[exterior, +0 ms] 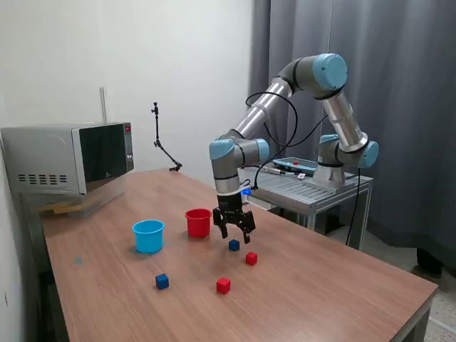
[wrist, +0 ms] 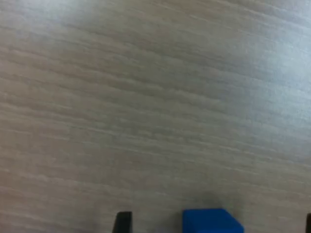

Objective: Place red objects in the red bin, and blue objects in the blue bin.

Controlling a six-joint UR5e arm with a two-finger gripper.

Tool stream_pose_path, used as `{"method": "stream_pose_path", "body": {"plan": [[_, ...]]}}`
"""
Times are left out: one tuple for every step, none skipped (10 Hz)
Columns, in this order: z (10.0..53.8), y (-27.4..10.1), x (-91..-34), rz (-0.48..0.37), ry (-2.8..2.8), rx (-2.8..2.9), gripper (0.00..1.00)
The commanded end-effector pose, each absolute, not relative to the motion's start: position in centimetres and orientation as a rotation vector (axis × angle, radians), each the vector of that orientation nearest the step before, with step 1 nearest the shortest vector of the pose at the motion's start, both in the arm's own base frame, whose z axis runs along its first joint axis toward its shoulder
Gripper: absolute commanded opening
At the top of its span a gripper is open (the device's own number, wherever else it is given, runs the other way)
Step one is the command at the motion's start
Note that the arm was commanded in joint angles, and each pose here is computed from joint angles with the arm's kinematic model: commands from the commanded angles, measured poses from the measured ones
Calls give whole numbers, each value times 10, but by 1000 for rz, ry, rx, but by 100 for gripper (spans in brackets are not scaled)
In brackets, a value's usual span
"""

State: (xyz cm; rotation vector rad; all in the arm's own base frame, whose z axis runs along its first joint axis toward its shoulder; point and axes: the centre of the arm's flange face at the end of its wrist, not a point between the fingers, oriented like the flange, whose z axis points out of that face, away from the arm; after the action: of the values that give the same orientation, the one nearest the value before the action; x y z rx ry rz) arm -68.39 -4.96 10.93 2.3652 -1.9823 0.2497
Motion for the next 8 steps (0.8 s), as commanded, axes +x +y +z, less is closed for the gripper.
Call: {"method": "stream_pose_path", "body": {"plan": [[106,-53,-684,273,-1974,2347,100],[107,-55,-685,275,-1967,2342,100],[110,-55,-688,267,-1967,2339,100],[115,-54,-692,251,-1962,2336,100],[117,-54,-693,246,-1959,2337,100],[117,-54,-693,248,-1960,2337,100],[115,-54,-693,253,-1962,2339,100],[115,-53,-693,253,-1964,2338,100]]}}
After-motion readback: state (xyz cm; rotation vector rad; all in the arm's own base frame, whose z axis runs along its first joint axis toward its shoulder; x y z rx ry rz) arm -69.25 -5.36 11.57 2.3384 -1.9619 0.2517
